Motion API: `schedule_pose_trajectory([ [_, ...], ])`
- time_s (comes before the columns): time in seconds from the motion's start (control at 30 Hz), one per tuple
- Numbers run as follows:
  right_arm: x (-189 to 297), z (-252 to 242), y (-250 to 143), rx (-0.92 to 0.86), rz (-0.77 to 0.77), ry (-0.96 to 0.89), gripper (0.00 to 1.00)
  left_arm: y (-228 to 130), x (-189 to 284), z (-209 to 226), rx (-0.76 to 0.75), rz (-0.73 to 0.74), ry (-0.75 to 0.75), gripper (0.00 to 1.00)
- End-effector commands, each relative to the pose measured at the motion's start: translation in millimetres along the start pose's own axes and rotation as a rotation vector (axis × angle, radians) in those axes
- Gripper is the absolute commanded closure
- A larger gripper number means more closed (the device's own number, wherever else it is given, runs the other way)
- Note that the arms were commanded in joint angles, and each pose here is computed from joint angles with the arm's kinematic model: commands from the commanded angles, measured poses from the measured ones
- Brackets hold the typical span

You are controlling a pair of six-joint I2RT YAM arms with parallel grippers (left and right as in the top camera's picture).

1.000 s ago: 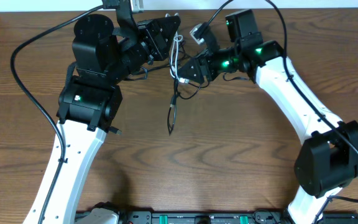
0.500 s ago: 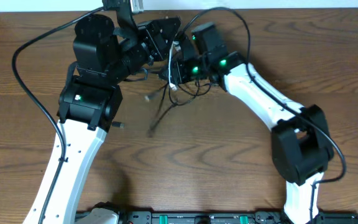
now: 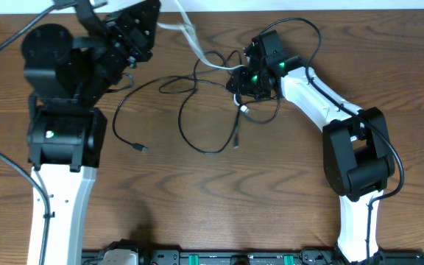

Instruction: Untangle cables

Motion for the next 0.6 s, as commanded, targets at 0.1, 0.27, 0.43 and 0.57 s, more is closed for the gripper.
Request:
schedule_pose_trajectory([
  [0.1,3,-10,-6,0.04,0.052,-0.027,0.58,17,13,-8,-0.038,-0.069,-0.005,0.93],
  [0.27,7,-19,-9,0.078,0.082,-0.043,0.59,24,19,-8,-0.049,-0.1,-0.003,0.93],
  [0.43,15,-35,-9,0.134,0.106,-0.067,0.46,31,24,-11,-0.065,-0.119,-0.008,0.93],
  [0.57,47,-45,-1,0.212,0.107,-0.059,0.33,29,23,-9,-0.089,-0.099,0.001,0.93],
])
Point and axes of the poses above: each gripper's point midway between its finger pads, its own x axis back along the fingers, its own z axis along the line the jaws close on, y = z × x, the point moved 10 cm from there along x, back along the fingers, and after that the axes turned 9 degrees about x, right-handed, at the moved point
